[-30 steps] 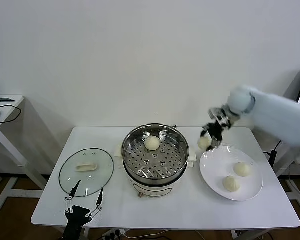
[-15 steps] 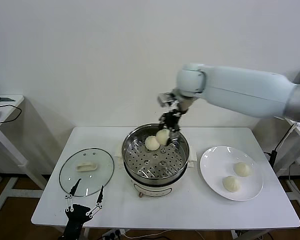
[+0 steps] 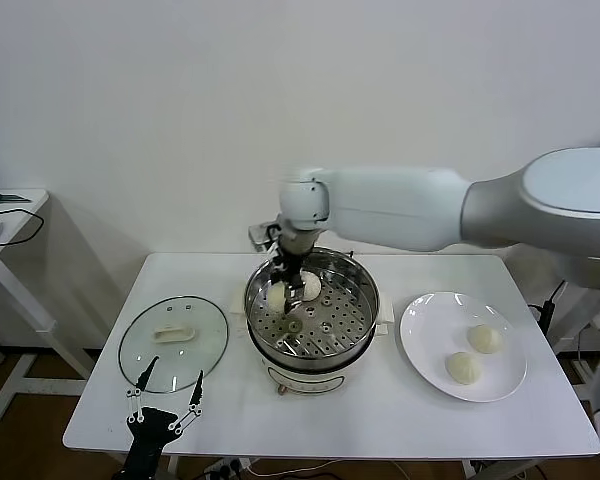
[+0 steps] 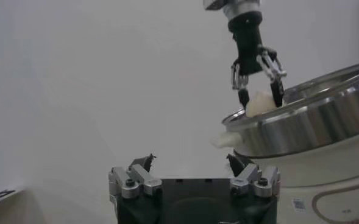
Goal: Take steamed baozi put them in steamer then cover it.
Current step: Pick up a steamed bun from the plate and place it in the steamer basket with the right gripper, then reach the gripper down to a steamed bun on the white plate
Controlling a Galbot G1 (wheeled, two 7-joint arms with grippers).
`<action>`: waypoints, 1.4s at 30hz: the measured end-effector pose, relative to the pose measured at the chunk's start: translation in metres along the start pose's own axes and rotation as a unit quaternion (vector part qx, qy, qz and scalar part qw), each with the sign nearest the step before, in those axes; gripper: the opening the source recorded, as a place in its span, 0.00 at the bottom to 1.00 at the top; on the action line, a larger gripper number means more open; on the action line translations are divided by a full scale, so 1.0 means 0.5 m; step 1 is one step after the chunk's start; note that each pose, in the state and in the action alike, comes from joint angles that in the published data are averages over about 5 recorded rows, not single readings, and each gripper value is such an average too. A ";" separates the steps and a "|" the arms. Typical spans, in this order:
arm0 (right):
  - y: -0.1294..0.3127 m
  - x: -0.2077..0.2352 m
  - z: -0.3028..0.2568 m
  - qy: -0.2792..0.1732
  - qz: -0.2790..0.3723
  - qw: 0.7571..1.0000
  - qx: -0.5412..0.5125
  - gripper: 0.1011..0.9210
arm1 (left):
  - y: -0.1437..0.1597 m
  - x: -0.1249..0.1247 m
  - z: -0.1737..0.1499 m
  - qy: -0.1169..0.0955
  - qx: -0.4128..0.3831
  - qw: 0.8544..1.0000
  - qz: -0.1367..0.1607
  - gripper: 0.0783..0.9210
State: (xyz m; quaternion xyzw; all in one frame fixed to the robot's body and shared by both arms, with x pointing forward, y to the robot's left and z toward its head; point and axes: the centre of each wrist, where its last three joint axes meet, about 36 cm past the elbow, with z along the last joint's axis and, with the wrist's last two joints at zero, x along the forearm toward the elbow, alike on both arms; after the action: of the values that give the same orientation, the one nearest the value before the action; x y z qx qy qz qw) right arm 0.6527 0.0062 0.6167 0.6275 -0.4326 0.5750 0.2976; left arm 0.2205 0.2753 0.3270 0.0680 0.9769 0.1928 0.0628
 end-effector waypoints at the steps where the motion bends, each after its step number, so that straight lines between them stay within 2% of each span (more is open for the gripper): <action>1: 0.000 -0.007 -0.003 0.000 -0.001 1.000 0.001 0.68 | 0.000 0.000 0.001 0.000 0.000 1.000 0.000 0.88; 11: 0.006 -0.056 -0.020 0.002 -0.009 1.000 0.004 0.70 | 0.000 0.002 0.004 0.002 0.000 1.000 -0.001 0.88; 15: 0.008 -0.060 -0.021 -0.001 -0.006 1.000 0.004 0.80 | 0.000 0.003 0.006 0.003 0.000 1.000 -0.001 0.88; 19: 0.011 -0.046 -0.019 -0.004 -0.001 1.000 0.007 0.87 | 0.000 0.003 0.006 0.003 0.000 1.000 -0.002 0.88; 25: 0.032 0.020 0.016 -0.007 0.009 1.000 0.013 0.88 | -0.001 0.002 0.007 0.004 0.000 1.000 -0.001 0.88; 30: 0.071 0.109 0.102 -0.010 0.024 1.000 0.006 0.88 | -0.004 -0.002 0.005 0.003 0.001 1.000 0.001 0.88; 35: 0.131 0.182 0.245 -0.011 0.038 0.999 -0.025 0.88 | -0.006 -0.004 0.004 0.004 -0.001 1.000 0.005 0.88; 42: 0.238 0.224 0.457 -0.004 0.048 0.996 -0.080 0.88 | -0.006 0.001 0.005 0.006 -0.003 1.000 0.007 0.88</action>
State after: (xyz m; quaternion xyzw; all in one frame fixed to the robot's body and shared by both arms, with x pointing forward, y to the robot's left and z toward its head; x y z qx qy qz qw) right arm 0.6494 -0.2688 0.6748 0.5823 -0.5078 0.5497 0.3176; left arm 0.2201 0.2736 0.3233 0.0736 0.9761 0.1967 0.0555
